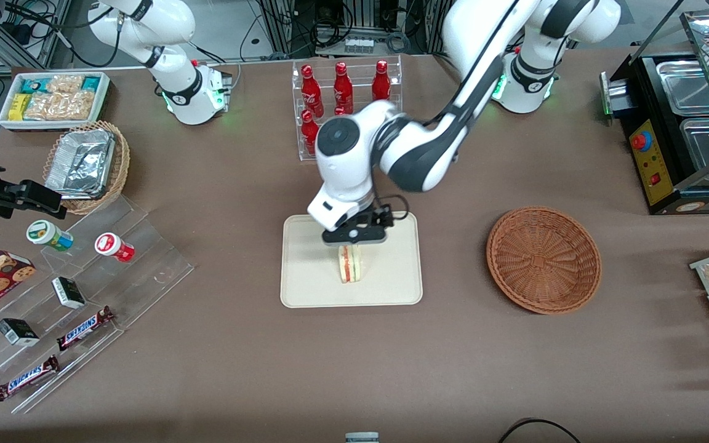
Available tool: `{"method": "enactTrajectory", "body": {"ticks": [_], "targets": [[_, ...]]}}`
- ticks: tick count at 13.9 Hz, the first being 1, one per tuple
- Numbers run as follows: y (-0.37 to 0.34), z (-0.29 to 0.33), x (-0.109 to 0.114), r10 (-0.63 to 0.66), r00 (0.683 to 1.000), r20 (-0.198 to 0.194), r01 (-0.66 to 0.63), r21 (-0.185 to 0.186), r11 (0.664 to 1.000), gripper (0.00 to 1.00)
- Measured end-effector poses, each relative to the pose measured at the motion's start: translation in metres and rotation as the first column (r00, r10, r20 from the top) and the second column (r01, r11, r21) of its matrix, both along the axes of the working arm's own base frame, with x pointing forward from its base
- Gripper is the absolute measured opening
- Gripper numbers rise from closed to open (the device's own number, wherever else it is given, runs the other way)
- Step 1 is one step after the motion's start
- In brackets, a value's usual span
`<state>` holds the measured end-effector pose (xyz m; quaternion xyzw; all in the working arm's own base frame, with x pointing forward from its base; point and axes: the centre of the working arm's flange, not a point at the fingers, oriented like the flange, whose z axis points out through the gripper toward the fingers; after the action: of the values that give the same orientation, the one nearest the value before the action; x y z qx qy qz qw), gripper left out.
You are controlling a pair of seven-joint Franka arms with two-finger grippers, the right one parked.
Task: Place sandwich from basket to tray
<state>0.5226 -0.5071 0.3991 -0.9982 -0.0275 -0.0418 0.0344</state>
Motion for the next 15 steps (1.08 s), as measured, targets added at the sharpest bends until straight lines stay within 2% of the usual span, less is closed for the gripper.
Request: {"method": "enactTrajectory", "body": {"ticks": [4, 10, 12, 15], "targets": [[0.068, 0.074, 0.018, 0.111, 0.993, -0.031, -0.110, 0.037, 0.993, 0.99], [0.182, 0.160, 0.046, 0.287, 0.957, -0.045, -0.288, -0.003, 0.958, 0.99], [0.212, 0.174, 0.052, 0.286, 0.957, -0.053, -0.287, 0.001, 0.958, 0.99], [0.269, 0.198, 0.054, 0.254, 0.963, -0.095, -0.253, 0.018, 0.967, 0.99]]}}
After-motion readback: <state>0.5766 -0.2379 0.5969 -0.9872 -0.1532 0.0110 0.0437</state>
